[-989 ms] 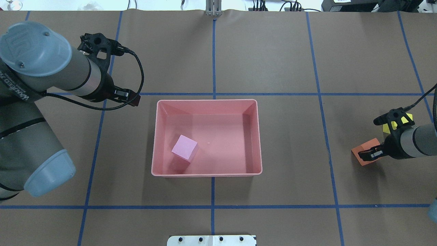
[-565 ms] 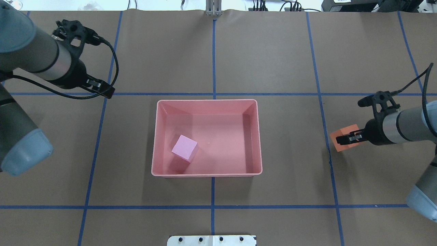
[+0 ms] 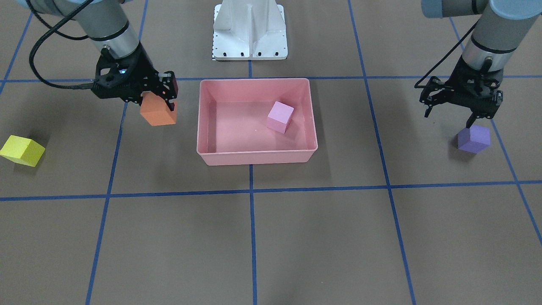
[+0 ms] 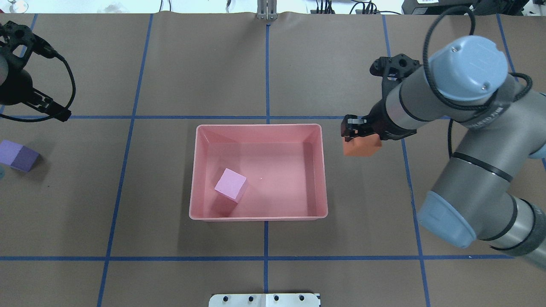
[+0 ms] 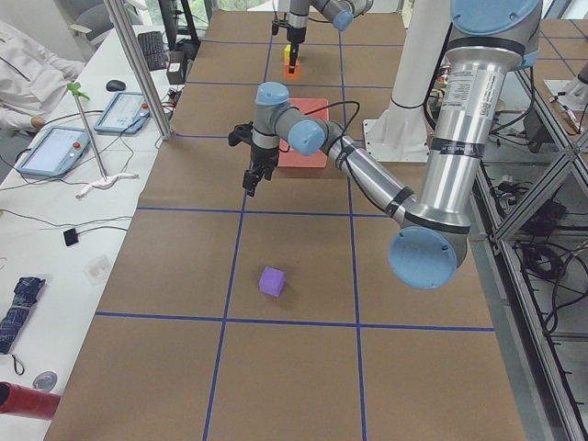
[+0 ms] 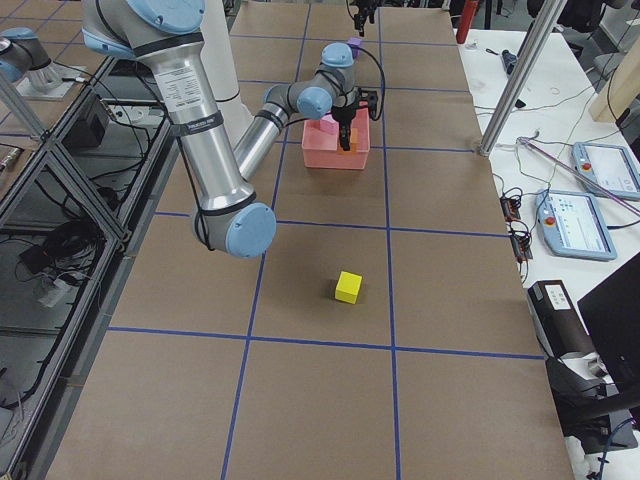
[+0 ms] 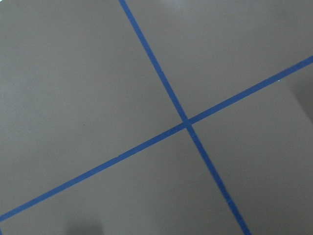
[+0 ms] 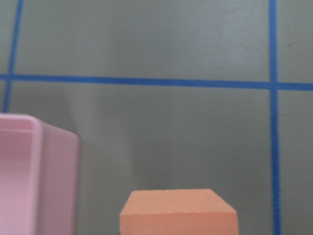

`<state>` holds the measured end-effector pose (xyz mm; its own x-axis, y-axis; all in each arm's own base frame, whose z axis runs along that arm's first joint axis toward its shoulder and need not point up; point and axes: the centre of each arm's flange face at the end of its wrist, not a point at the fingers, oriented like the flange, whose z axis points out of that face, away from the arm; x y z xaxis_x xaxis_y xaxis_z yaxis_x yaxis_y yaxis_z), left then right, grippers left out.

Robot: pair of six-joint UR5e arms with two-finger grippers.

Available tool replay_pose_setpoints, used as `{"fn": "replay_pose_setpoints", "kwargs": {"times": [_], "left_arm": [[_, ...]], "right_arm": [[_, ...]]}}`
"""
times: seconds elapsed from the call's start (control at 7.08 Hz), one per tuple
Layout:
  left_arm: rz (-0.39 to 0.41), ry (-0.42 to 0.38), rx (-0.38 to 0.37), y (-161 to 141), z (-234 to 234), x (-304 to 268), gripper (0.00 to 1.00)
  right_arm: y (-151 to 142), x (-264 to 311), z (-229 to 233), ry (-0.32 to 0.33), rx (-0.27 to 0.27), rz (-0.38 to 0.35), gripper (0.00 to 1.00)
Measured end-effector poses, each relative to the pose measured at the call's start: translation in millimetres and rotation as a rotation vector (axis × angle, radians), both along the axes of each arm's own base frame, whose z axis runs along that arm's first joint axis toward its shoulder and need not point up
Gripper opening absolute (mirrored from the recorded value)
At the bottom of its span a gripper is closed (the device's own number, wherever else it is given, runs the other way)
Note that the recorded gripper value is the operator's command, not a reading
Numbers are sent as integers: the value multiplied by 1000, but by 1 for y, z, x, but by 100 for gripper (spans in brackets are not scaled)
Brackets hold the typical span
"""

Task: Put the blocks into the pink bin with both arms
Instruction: 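Carry the orange cube with the right gripper into the bin and release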

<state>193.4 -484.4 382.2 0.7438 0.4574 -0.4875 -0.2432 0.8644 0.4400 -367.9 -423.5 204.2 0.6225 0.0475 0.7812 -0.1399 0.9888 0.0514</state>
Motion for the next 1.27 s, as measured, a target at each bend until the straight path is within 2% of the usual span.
{"fn": "replay_pose_setpoints", "kwargs": {"times": [0.14,0.28,0.57,0.85,1.13,1.27], "left_arm": [[18,14,9,4,31,-11,100],[63,38,23,3,68,-25,100],[136,50,94,5,154,-56,100],[163,73,133,27,209,-72,100],[160,90,96,46,238,-78,100],[117,100,41,48,248,-78,100]], "right_arm": [[8,-24,-32,-2,-21,18,79],[13,-57,-51,13,-27,54,99],[26,-102,-71,41,-1,106,99],[29,-103,-77,39,26,105,100],[3,-72,-73,44,64,82,100],[-18,-44,-63,48,75,57,100]]}}
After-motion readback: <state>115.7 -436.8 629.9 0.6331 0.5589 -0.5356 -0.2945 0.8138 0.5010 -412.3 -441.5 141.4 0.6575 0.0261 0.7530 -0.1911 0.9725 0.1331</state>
